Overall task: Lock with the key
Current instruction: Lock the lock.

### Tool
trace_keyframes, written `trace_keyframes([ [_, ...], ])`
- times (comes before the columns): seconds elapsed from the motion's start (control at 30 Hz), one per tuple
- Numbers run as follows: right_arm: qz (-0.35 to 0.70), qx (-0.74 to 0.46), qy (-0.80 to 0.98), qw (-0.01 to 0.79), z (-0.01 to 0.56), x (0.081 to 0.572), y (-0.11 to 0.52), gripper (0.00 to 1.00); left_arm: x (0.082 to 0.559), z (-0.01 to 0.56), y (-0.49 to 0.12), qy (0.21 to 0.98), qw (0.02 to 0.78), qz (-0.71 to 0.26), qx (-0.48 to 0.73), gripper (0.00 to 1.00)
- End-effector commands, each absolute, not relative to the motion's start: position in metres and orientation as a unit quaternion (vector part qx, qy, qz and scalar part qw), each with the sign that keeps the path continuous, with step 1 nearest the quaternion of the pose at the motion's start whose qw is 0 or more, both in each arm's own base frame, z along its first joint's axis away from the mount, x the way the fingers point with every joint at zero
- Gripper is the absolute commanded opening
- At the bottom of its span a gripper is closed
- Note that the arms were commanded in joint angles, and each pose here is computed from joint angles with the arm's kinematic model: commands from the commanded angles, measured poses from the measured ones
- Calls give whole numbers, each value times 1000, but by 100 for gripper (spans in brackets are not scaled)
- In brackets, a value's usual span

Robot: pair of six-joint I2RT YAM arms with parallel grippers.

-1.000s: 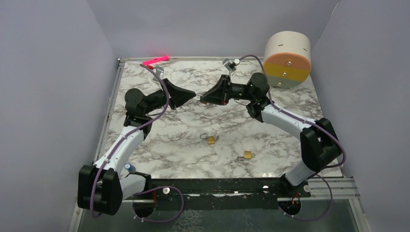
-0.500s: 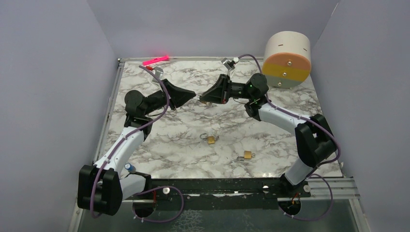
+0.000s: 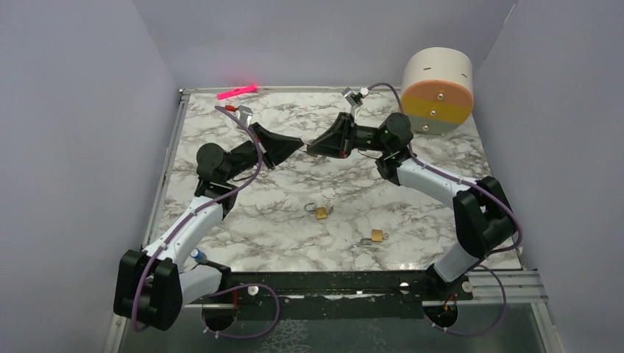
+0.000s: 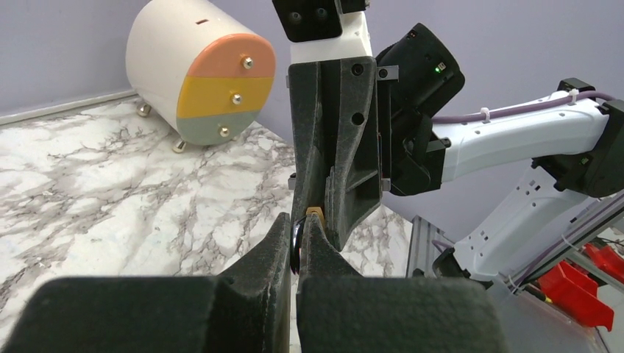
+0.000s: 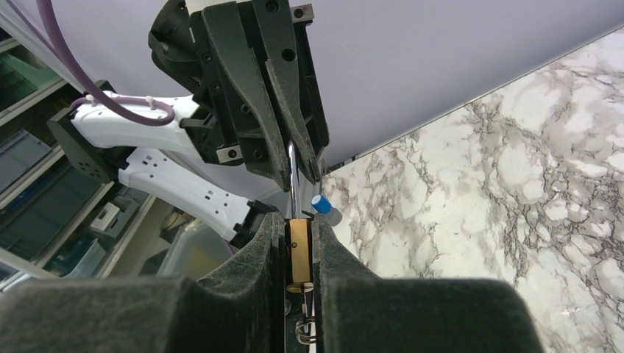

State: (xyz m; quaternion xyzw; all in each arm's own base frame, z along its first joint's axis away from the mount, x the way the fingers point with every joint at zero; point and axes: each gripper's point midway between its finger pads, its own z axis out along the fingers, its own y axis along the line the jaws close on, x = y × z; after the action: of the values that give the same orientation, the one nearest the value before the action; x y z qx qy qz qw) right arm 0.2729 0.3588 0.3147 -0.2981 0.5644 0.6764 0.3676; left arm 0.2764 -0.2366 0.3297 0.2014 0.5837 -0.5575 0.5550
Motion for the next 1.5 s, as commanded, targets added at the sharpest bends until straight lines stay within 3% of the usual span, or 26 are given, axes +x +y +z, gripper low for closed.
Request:
trace_keyframes([
  [0.0,689,-282,529,407,343,261,379,1,243,303,-271,590,494,-587,251,0],
  [0.37,694,-282,525,403,346,264,384,1,239,299,-276,586,496,-588,253,0],
  [0.8,699,-316,517,381,335,252,359,1,263,329,-228,577,552,-551,243,0],
  [1.47,651,-296,556,423,319,278,331,1,264,355,-200,566,580,-537,236,0],
])
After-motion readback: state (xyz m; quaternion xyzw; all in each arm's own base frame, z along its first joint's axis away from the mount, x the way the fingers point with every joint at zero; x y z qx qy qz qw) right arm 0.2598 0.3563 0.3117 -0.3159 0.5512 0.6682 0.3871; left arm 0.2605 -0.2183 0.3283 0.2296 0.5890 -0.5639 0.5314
